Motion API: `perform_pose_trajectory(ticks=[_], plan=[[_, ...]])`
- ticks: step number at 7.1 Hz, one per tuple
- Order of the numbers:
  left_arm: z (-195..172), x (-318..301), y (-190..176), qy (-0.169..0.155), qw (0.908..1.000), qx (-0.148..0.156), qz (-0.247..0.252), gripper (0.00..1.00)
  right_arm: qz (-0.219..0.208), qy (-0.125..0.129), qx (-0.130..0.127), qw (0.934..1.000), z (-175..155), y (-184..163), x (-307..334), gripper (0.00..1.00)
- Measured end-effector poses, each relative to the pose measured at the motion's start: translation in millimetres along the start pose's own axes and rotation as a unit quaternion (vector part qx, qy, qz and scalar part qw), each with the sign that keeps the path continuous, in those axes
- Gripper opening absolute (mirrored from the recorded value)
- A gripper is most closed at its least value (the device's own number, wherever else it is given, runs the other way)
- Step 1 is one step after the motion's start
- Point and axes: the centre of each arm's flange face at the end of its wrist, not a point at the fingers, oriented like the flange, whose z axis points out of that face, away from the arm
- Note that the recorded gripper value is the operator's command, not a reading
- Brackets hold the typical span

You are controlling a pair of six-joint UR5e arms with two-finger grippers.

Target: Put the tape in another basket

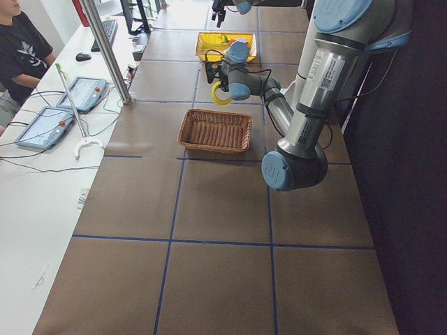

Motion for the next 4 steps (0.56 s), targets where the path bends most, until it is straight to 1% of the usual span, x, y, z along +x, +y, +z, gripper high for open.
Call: perform_pose_trajectory(ticks=[1, 2, 3, 4], plan=[[23, -16, -9, -0.053, 0.9984, 0.018, -0.004, 0.00, -0.012, 0.025, 0.010, 0.9996, -1, -10, 5, 1.00], [49, -32, -17, -0.097, 0.9948, 0.031, -0.001, 0.00, -0.018, 0.036, 0.014, 0.9991, -1, -14, 8, 1.00], [71, -47, -26, -0.128, 0.9909, 0.039, 0.012, 0.00, -0.020, 0.040, 0.014, 0.9989, -1, -14, 9, 1.00], [88, -57, -33, -0.148, 0.9876, 0.046, 0.023, 0.03, -0.021, 0.042, 0.014, 0.9988, 1, -14, 9, 1.00]])
